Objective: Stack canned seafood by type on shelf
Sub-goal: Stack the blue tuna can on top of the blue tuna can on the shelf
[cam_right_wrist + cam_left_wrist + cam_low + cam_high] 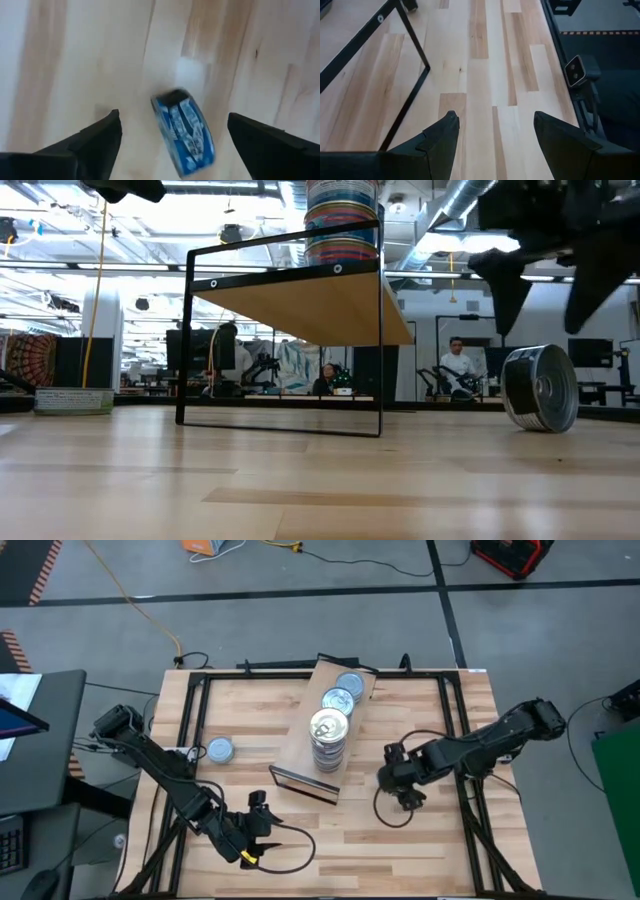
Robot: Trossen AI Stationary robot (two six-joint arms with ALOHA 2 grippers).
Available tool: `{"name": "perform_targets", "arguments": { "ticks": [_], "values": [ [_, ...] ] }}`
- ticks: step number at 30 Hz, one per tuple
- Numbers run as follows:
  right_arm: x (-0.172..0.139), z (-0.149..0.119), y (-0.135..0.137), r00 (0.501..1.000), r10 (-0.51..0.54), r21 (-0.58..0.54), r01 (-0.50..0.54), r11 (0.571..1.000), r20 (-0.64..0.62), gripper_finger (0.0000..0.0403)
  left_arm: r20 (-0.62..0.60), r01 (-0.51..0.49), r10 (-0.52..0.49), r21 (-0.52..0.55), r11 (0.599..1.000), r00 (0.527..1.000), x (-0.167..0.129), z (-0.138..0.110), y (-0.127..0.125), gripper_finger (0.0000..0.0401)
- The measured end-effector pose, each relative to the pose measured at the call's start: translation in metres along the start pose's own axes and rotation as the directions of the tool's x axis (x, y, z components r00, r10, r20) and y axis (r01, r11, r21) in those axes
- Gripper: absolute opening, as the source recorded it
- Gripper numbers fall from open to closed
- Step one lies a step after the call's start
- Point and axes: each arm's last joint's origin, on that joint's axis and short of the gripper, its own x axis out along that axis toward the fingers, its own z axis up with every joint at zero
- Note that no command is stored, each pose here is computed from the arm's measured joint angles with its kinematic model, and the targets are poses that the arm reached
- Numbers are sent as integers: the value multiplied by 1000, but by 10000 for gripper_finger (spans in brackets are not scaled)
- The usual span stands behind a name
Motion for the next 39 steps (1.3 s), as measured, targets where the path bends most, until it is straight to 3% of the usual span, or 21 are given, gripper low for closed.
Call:
{"name": "perform_targets", "arguments": {
  "ticks": [8, 16, 25, 29, 33, 39],
  "values": [
    [22, -6, -14, 982, -10, -142, -16, 990, -186, 366, -19, -10, 11, 10, 1000, 1000, 0, -2, 1, 249],
    [47, -4, -16, 953, 45, -84, -73, 994, -299, 299, -35, -5, 5, 6, 1000, 999, -1, -4, 1, 249],
    [28, -6, -17, 973, 77, -54, -91, 994, -218, 163, -43, -7, 8, 10, 1000, 999, -1, -5, 1, 249],
    [15, -6, -18, 984, 110, 2, -111, 994, -142, 162, -43, -8, 8, 10, 1000, 999, -1, -5, 1, 249],
    [2, -10, -19, 990, 115, 130, -103, 986, -88, 162, -43, -8, 8, 10, 1000, 999, -1, -5, 1, 249],
    [-43, -15, -34, 995, 91, 348, -97, 933, 33, 175, -42, -8, 8, 10, 1000, 999, -1, -4, 1, 249]
  ]
}}
